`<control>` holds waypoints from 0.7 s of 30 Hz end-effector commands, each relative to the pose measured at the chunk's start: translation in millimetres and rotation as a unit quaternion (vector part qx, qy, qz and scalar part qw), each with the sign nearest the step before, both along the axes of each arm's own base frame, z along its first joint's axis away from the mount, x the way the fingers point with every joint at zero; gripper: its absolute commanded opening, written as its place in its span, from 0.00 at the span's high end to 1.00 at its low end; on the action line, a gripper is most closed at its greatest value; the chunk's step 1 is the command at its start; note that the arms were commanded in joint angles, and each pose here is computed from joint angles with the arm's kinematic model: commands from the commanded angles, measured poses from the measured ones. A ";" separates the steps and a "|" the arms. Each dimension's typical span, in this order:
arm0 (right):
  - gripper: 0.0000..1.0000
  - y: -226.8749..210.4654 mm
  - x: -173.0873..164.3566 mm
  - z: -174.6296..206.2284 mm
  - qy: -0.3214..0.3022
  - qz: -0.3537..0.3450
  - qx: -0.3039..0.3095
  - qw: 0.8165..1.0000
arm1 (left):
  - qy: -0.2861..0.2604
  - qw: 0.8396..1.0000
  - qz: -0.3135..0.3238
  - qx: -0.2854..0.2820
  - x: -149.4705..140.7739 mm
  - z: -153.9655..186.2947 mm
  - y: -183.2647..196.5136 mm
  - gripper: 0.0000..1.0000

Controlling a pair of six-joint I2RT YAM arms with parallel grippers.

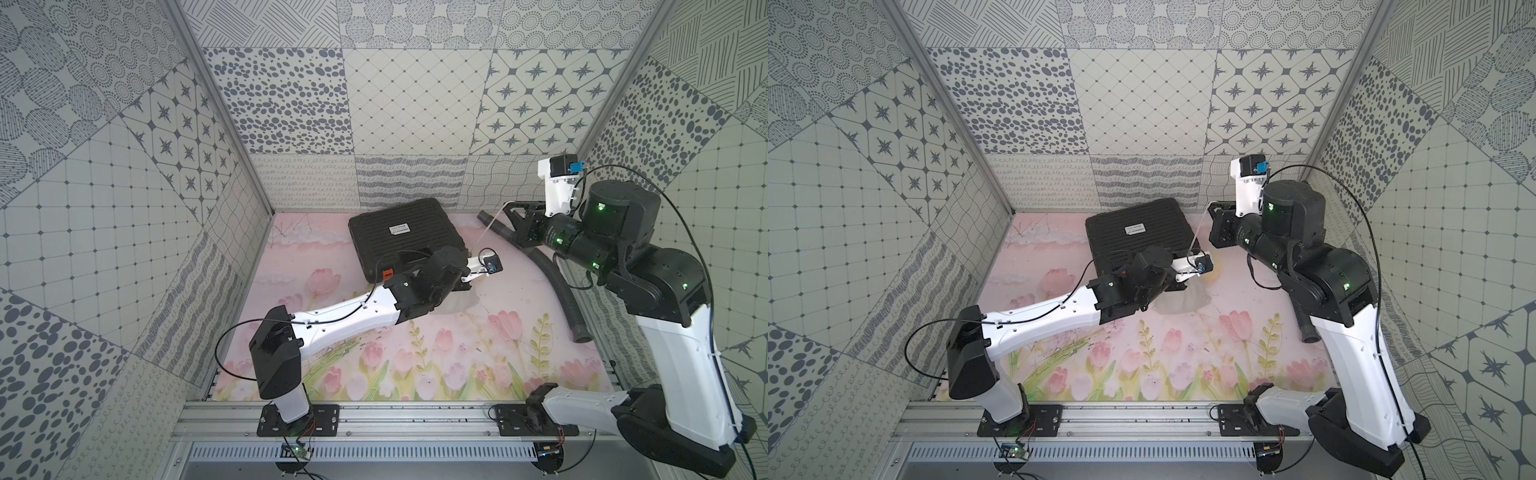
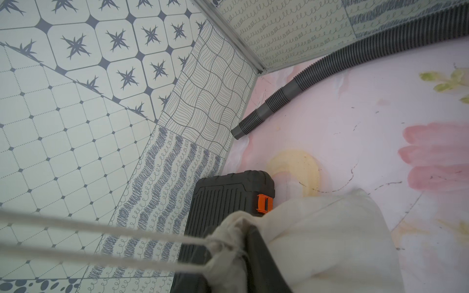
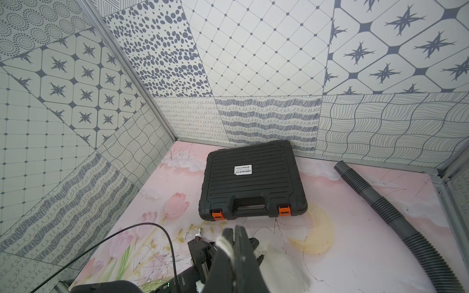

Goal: Close the soil bag
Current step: Frap the soil bag at the center of the board.

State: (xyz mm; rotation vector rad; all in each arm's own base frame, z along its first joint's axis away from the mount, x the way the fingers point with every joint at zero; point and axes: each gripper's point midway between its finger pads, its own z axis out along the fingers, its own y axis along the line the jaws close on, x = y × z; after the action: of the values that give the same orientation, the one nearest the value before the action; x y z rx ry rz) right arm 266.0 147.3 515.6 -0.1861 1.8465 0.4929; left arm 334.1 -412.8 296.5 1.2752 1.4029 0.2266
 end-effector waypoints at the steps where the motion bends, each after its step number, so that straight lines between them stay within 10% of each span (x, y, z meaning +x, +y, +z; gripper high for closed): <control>1: 1.00 -41.0 -62.8 180.5 -0.281 -0.001 0.184 0.942 | 0.067 0.969 0.044 0.234 -10.9 -97.5 60.2 0.75; 12: 1.00 -40.7 -55.3 168.0 -0.269 -0.012 0.168 0.948 | 0.096 0.970 0.035 0.222 -16.5 -101.4 58.6 1.00; 21: 1.00 -30.0 -41.2 128.3 -0.224 -0.007 0.152 0.962 | 0.172 0.972 0.006 0.160 -32.6 -88.7 57.3 1.00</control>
State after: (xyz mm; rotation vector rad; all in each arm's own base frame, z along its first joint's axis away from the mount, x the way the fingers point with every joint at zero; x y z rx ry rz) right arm 265.1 146.5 509.2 -0.1860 1.8371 0.4932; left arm 332.4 -399.4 280.8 1.3316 1.4780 0.2482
